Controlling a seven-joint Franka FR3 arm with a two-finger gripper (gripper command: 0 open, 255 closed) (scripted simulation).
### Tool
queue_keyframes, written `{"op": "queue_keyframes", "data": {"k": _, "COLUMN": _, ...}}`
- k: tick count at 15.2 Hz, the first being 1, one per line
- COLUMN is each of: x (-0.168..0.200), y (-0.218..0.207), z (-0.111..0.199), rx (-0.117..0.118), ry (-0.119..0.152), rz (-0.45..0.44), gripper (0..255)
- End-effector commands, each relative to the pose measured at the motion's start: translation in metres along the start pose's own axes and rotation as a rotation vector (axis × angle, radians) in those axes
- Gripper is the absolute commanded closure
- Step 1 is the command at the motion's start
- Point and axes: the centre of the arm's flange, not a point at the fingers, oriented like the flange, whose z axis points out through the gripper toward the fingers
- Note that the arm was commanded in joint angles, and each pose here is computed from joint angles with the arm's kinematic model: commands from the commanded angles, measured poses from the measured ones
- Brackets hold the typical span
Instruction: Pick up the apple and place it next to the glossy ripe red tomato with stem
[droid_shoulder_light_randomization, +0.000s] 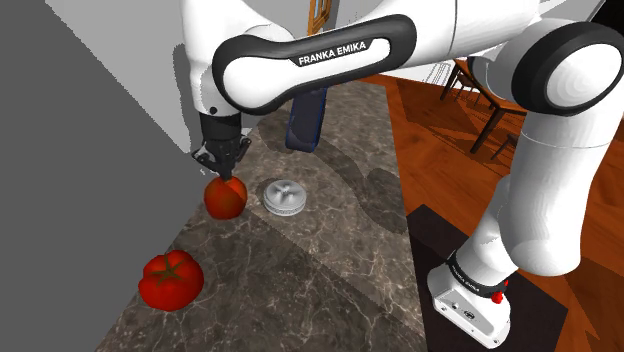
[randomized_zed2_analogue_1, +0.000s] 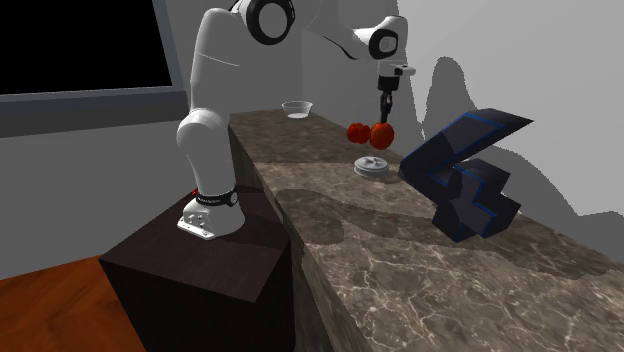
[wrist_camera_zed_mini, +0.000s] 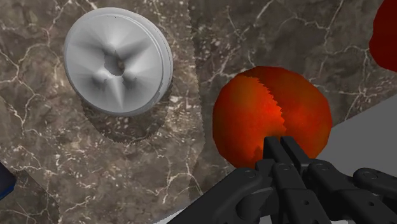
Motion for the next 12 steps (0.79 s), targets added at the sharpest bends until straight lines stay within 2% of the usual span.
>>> {"op": "queue_keyframes", "data": {"k": 1, "x": 0.000, "y": 0.001, "z": 0.011, "rx": 0.000, "ry": 0.001, "rz": 0.000, "gripper": 255}}
{"op": "queue_keyframes", "data": {"k": 5, "x": -0.001, "y": 0.001, "z": 0.031, "rx": 0.000, "ry": 0.001, "rz": 0.000, "gripper": 255}}
{"op": "queue_keyframes", "data": {"k": 12, "x": -0.001, "y": 0.001, "z": 0.031, "rx": 0.000, "ry": 0.001, "rz": 0.000, "gripper": 255}}
